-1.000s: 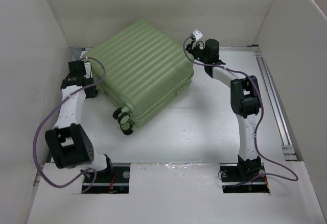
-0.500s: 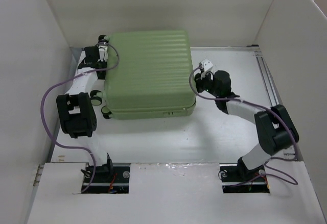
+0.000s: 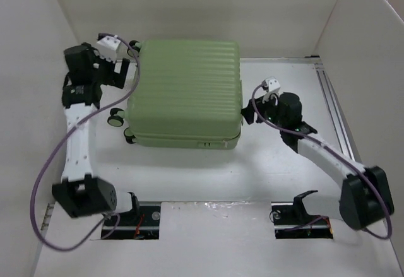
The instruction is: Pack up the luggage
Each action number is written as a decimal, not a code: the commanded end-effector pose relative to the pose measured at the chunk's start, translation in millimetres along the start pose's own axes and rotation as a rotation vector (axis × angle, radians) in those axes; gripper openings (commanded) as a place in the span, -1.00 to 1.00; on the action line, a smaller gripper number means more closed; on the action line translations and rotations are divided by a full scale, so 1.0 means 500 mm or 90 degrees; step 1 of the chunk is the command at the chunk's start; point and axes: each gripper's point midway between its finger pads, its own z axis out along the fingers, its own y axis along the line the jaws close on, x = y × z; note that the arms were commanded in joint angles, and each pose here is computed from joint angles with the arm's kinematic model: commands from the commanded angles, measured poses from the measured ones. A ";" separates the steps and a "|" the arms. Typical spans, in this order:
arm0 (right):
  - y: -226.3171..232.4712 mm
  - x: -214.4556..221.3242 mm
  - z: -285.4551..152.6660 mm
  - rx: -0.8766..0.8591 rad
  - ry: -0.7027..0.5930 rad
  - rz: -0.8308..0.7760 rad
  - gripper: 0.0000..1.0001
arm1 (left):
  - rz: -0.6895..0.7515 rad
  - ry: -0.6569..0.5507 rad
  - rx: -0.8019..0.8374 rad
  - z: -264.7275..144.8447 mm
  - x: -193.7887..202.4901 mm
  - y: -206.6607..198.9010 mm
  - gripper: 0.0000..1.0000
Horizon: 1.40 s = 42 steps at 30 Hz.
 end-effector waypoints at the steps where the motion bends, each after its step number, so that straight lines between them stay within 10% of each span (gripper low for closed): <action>1: 0.058 -0.038 -0.088 -0.039 -0.025 0.032 0.51 | 0.118 -0.147 0.018 -0.144 -0.118 0.021 0.87; 12: 0.176 0.080 -0.222 -0.069 -0.013 0.098 0.72 | 0.481 0.070 0.275 -0.265 0.125 -0.087 1.00; 24: 0.244 0.138 -0.177 -0.146 0.061 0.070 0.77 | 0.603 0.086 0.358 -0.224 0.200 -0.124 1.00; 34: 0.257 0.097 -0.136 -0.120 0.005 0.166 0.68 | 0.532 0.072 0.282 -0.107 0.203 -0.109 1.00; 37: 0.259 0.089 -0.122 -0.109 -0.016 0.205 0.54 | 0.531 0.063 0.285 -0.095 0.222 -0.120 0.91; 42: 0.273 0.112 -0.100 -0.083 0.003 0.234 0.25 | 0.523 0.057 0.302 -0.096 0.245 -0.141 0.02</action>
